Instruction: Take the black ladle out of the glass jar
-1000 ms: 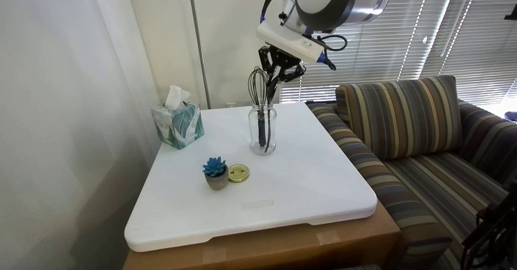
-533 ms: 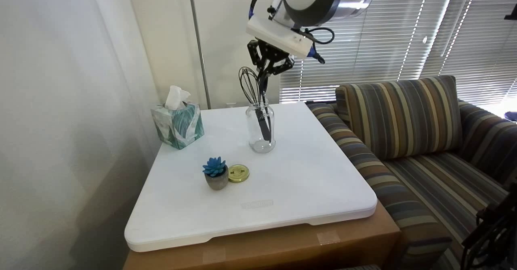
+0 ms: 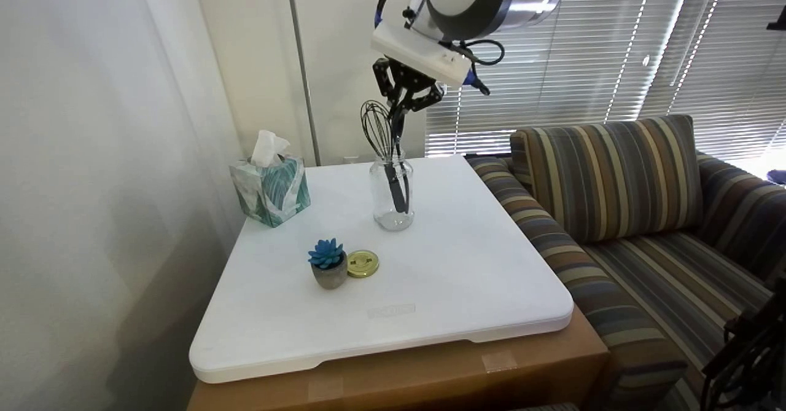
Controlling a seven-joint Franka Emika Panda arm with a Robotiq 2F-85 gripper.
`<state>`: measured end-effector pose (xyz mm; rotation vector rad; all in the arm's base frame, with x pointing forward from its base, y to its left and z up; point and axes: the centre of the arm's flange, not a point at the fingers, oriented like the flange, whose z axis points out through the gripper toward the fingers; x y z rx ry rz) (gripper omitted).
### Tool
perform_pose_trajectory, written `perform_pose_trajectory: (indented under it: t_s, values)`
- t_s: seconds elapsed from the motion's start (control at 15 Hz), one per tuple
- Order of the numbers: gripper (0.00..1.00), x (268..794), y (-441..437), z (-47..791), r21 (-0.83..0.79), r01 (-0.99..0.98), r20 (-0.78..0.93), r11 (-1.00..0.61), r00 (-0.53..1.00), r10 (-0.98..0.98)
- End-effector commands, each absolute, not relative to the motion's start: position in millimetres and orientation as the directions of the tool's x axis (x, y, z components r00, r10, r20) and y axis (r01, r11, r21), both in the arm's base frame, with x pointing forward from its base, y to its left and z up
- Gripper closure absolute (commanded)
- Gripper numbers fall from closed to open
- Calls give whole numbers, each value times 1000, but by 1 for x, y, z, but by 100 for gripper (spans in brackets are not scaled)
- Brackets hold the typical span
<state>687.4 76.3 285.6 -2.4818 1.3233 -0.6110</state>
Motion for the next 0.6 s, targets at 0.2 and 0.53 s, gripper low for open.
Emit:
perform_pose_trajectory:
  t_s: [0.2, 0.53]
  values:
    - [98, 685, 70, 304, -427, -730, 271, -534, 460, -845]
    - [98, 686, 70, 310, -449, -733, 279, -511, 428, -860]
